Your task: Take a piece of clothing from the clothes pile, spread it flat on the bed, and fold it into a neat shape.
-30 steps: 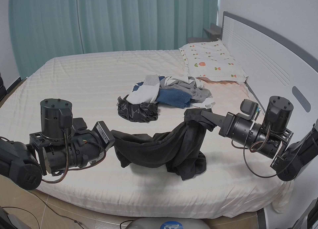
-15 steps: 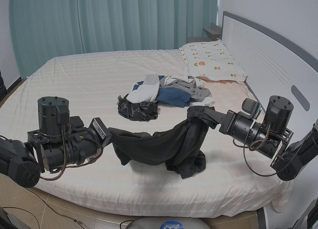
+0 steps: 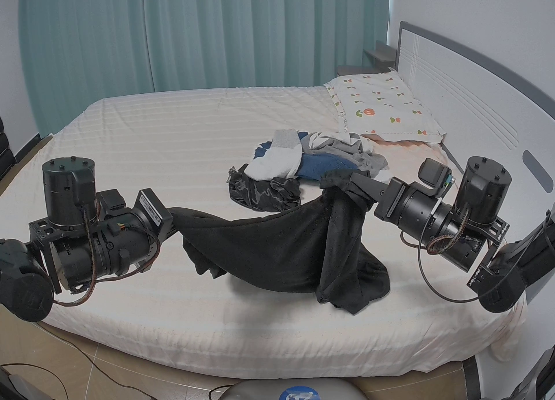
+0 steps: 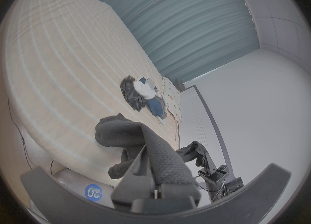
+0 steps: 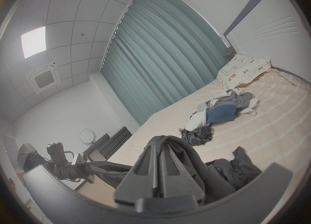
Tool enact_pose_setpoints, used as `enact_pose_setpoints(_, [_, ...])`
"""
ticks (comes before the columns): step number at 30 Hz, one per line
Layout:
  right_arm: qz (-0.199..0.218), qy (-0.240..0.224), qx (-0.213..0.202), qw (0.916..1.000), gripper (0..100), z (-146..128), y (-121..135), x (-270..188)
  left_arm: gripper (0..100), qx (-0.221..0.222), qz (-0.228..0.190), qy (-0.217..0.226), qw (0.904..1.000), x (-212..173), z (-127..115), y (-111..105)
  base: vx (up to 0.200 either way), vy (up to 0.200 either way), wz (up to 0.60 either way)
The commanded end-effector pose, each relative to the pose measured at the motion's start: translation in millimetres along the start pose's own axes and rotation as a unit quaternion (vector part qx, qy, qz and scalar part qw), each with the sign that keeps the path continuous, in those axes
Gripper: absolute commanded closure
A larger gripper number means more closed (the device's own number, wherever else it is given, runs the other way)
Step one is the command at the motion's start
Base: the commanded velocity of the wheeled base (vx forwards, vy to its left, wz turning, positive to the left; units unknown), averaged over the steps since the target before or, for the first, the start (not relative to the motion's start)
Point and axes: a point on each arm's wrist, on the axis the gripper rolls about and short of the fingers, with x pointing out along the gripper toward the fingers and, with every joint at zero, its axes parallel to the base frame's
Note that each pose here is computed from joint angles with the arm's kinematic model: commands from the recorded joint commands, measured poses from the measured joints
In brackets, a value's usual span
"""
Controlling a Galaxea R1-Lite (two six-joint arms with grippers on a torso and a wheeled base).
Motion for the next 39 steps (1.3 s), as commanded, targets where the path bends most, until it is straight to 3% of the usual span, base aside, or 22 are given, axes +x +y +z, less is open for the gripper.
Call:
enact_pose_setpoints(1, [0.008, -0.012, -0.001, 0.9999, 100, 2.9, 7.3, 4.6, 100, -0.001, -0.004, -0.01, 0.9999, -3.5, 3.8, -1.5, 0.0, 0.2, 0.0])
enact_pose_setpoints(11, [0.017, -0.04, -0.005, 0.9991, 100, 11.0, 17.4, 9.1, 100, -0.001, -0.026, -0.042, 0.9988, -5.6, 13.0, -1.7, 0.0, 0.2, 0.0])
enact_pose_setpoints(39, [0.031, -0.049, -0.006, 0.9983, 100, 12.3, 23.5, 10.1, 100, -0.001, -0.031, -0.049, 0.9983, -9.4, 15.8, -2.9, 0.0, 0.2, 0.0])
